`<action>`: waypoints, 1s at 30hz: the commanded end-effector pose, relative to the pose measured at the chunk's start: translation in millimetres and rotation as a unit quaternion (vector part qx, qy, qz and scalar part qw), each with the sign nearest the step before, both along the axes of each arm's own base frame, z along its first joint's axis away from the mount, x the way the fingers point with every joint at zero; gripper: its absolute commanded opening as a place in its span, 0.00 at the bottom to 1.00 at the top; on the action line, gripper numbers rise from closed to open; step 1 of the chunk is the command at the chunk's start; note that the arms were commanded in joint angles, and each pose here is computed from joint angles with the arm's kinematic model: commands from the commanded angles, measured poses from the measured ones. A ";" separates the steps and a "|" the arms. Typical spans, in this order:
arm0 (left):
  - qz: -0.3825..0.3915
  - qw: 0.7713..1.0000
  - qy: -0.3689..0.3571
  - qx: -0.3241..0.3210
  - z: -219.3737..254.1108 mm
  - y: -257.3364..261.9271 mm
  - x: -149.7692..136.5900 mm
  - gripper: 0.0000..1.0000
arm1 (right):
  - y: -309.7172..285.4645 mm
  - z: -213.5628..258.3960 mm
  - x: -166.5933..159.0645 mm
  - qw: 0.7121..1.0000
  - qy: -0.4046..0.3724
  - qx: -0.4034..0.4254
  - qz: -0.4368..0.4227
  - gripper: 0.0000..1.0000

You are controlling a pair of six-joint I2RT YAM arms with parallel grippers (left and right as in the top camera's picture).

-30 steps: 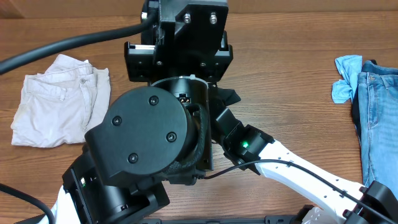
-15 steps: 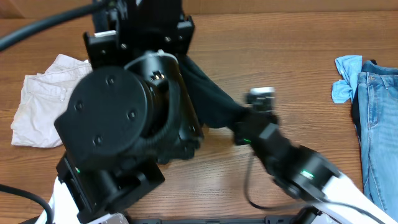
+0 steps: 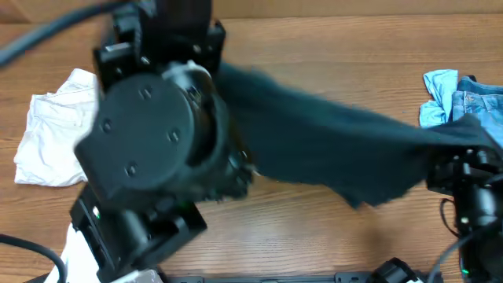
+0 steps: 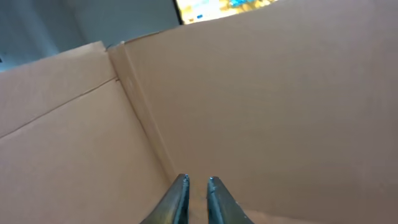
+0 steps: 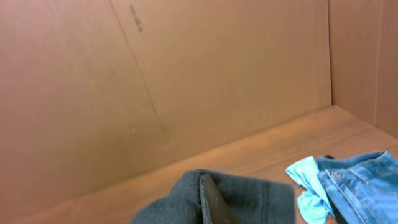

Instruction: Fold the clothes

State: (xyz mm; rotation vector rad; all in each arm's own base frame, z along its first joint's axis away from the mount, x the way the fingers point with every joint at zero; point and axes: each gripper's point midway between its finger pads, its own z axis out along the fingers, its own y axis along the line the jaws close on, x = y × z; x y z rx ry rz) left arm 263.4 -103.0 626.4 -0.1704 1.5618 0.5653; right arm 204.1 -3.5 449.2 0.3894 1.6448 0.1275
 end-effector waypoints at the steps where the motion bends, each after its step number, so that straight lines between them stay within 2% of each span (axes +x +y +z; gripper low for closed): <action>1: -0.024 0.999 0.023 0.019 3.9 -1.9 -27.4 0.19 | -16.5 48.6 -27.5 0.998 -0.057 0.029 0.002 0.04; 4: -0.066 0.997 0.021 0.018 6.0 -15.2 -39.2 0.19 | -19.1 63.3 -38.6 0.997 -0.067 0.036 0.014 0.04; 6: -0.073 0.997 0.019 0.014 7.2 -14.7 -41.9 0.15 | -16.0 66.0 -39.7 0.997 -0.058 0.032 0.026 0.04; 8: -0.073 0.997 0.018 0.013 7.4 -14.3 -42.2 0.17 | -10.9 61.8 -34.6 0.998 -0.046 0.026 0.032 0.04; 10: -0.074 0.997 0.014 0.002 4.2 -16.2 -41.8 0.33 | -2.1 55.3 -23.4 0.999 -0.027 0.016 0.039 0.04; 11: -0.074 0.997 0.014 0.000 -0.1 -17.7 -41.4 0.37 | 0.7 52.6 -18.6 0.999 -0.019 0.012 0.038 0.04; 14: -0.083 0.996 0.011 -0.006 -14.7 -22.9 -38.8 0.40 | 6.9 47.4 -8.1 0.999 -0.004 0.003 0.038 0.04; 18: -0.206 0.977 0.042 -0.017 -44.7 -58.4 -15.0 0.46 | 5.2 47.7 -5.0 1.000 -0.003 0.001 0.027 0.04; 20: -0.281 0.952 0.097 -0.069 -75.7 -75.6 3.3 0.48 | 4.5 47.9 -5.1 1.000 -0.004 0.001 0.025 0.04; 21: -0.329 0.925 0.158 -0.104 -104.5 -88.1 14.7 0.49 | 4.5 47.9 -5.1 1.000 -0.004 0.002 0.025 0.04; 22: -0.343 0.909 0.201 -0.125 -125.6 -91.2 25.5 0.48 | 4.5 48.3 -5.0 1.000 -0.005 0.004 0.025 0.04; 24: -0.375 0.865 0.295 -0.158 -170.9 -103.4 42.4 0.41 | 5.2 59.4 -4.0 0.999 -0.027 0.016 0.025 0.04; 26: -0.397 0.827 0.358 -0.175 -203.3 -120.0 51.0 0.38 | 5.0 82.8 -4.4 0.996 -0.072 0.033 0.026 0.04; 27: -0.421 0.801 0.389 -0.175 -219.6 -135.4 51.8 0.37 | 4.2 94.8 -5.8 0.994 -0.094 0.038 0.026 0.04; 30: -0.474 0.749 0.432 -0.167 -242.0 -167.5 45.0 0.43 | 3.2 112.7 -7.4 0.990 -0.129 0.052 0.025 0.04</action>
